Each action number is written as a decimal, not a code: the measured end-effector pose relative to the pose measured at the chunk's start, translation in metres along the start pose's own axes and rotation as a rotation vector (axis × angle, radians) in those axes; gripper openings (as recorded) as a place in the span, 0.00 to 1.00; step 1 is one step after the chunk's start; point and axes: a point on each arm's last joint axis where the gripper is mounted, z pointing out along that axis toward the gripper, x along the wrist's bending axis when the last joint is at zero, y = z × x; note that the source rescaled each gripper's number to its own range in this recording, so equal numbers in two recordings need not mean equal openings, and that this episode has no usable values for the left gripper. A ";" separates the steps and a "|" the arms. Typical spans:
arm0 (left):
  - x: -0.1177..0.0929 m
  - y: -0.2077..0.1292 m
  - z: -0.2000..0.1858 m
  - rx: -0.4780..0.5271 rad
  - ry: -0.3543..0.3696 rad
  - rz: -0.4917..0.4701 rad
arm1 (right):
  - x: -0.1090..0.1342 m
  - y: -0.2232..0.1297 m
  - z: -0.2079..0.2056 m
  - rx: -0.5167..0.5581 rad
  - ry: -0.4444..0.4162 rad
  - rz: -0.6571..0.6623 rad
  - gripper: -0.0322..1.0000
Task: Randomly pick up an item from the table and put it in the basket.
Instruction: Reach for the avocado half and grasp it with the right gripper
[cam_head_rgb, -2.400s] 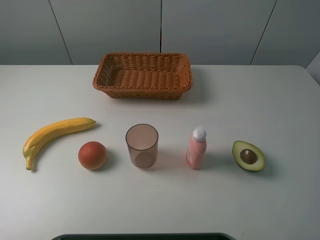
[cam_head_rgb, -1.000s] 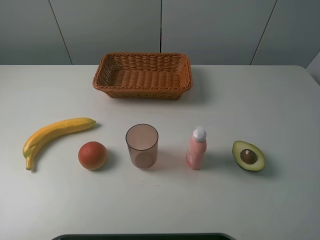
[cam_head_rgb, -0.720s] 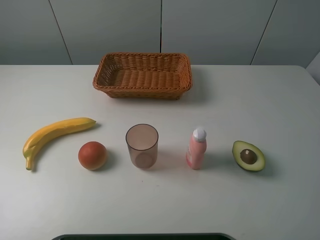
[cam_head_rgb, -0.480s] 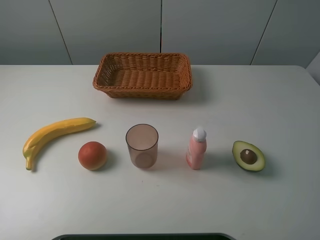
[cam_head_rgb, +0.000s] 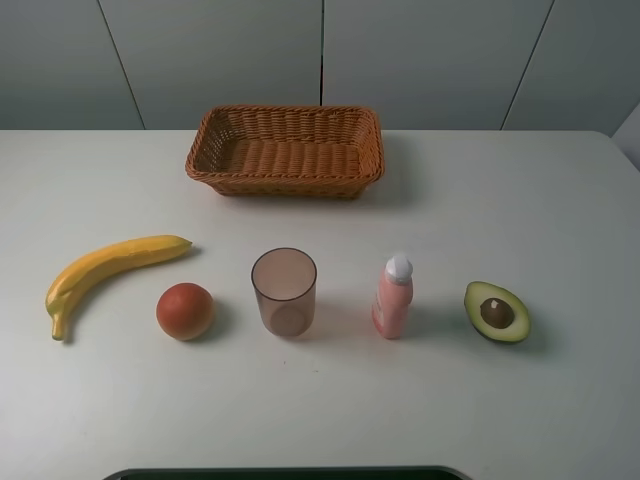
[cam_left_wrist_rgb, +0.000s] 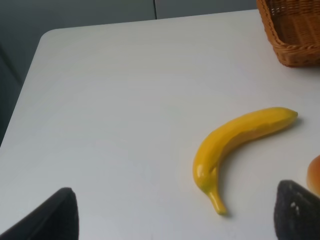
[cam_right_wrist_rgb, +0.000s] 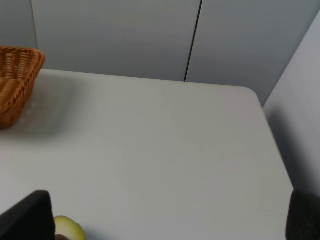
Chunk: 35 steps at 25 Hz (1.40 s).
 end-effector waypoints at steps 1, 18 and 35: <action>0.000 0.000 0.000 0.000 0.000 0.000 | -0.001 0.009 0.006 0.035 0.000 -0.012 1.00; 0.000 0.000 0.000 0.000 0.000 0.000 | 0.027 0.084 0.224 0.732 0.220 -0.170 1.00; 0.000 0.000 0.000 0.000 0.000 0.000 | 0.081 -0.036 0.283 1.036 0.383 -0.123 1.00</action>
